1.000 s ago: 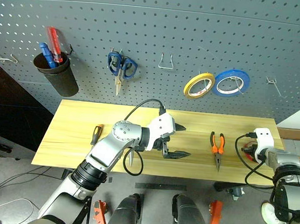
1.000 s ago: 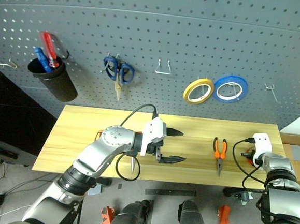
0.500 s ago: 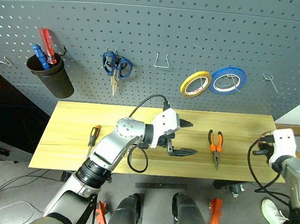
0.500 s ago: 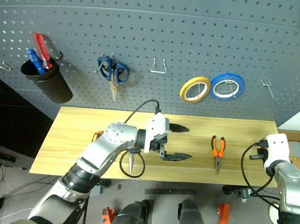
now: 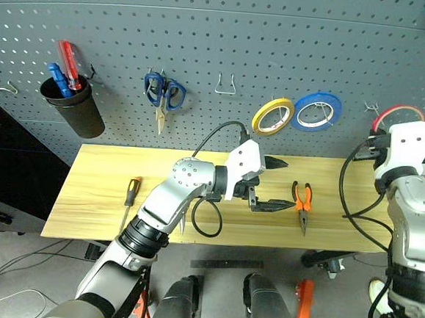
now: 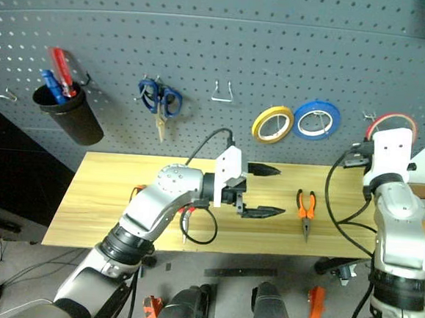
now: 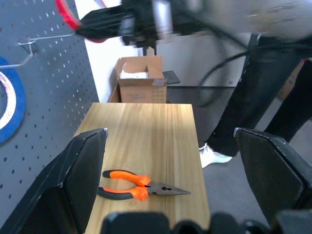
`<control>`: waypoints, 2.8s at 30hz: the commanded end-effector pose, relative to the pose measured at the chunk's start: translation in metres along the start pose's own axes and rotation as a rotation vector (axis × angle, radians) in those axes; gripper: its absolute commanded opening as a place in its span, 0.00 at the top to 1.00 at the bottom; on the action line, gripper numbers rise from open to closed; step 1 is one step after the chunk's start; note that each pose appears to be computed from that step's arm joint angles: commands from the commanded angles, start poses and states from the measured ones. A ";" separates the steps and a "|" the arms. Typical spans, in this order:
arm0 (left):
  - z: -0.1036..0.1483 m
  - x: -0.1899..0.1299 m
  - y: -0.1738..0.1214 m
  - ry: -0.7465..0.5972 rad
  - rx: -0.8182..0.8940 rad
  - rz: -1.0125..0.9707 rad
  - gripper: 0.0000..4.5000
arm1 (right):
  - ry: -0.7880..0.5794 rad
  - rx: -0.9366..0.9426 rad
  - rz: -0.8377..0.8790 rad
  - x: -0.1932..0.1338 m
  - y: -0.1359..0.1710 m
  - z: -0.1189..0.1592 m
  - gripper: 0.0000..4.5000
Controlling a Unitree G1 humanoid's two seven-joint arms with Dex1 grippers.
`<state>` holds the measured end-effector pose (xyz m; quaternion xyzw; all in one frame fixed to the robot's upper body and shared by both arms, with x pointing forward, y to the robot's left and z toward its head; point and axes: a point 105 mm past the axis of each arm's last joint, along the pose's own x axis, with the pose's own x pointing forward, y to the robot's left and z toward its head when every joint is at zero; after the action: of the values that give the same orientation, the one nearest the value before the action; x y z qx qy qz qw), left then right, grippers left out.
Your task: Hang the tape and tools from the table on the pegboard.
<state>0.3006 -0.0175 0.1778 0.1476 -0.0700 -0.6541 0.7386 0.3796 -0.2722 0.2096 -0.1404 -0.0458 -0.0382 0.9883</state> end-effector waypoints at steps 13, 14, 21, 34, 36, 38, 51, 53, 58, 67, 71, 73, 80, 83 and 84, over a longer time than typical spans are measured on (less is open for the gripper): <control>-0.009 -0.015 0.011 0.063 0.098 0.044 0.00 | -0.024 -0.010 0.183 -0.012 0.035 -0.012 0.52; -0.014 -0.018 0.012 0.089 0.121 0.041 0.00 | -0.002 -0.008 0.197 -0.018 0.041 -0.016 0.46; -0.062 -0.065 0.021 0.329 0.196 0.020 0.00 | 0.429 0.213 0.148 -0.058 0.090 -0.087 0.00; -0.078 -0.093 0.025 0.419 0.188 0.026 0.00 | 0.715 0.292 0.094 -0.024 0.122 -0.139 0.00; -0.078 -0.093 0.025 0.420 0.187 0.031 0.00 | 0.731 0.285 0.086 -0.019 0.121 -0.144 0.00; -0.078 -0.093 0.025 0.420 0.186 0.037 0.00 | 0.735 0.277 0.081 -0.015 0.121 -0.147 0.00; -0.083 -0.111 0.032 0.445 0.166 0.110 0.00 | 0.799 0.144 0.137 -0.002 0.136 -0.171 0.09; -0.083 -0.114 0.034 0.441 0.156 0.130 0.00 | 0.799 0.123 0.140 -0.002 0.137 -0.174 0.20; -0.081 -0.128 0.039 0.391 0.074 0.242 0.00 | 0.763 0.107 0.127 0.001 0.139 -0.170 0.37; -0.075 -0.179 0.041 0.315 -0.100 0.511 0.00 | 0.489 0.101 0.201 0.001 0.151 -0.097 0.37; -0.063 -0.192 0.042 0.225 -0.155 0.638 0.00 | 0.290 0.105 0.356 -0.033 0.185 -0.034 0.37; -0.056 -0.197 0.042 0.178 -0.164 0.689 0.00 | 0.194 0.128 0.407 -0.047 0.199 -0.005 0.37; -0.035 -0.219 0.050 0.027 -0.192 0.881 0.00 | -0.200 0.192 0.487 -0.059 0.228 0.113 0.37; -0.028 -0.226 0.053 -0.009 -0.181 0.918 0.00 | -0.349 0.198 0.486 -0.049 0.232 0.160 0.37; -0.026 -0.226 0.053 -0.015 -0.178 0.922 0.00 | -0.381 0.202 0.483 -0.046 0.233 0.171 0.37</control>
<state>0.3326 0.2139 0.1705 0.0292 -0.0375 -0.2651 0.9631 0.3436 0.0002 0.2831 -0.0658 -0.1530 0.2309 0.9586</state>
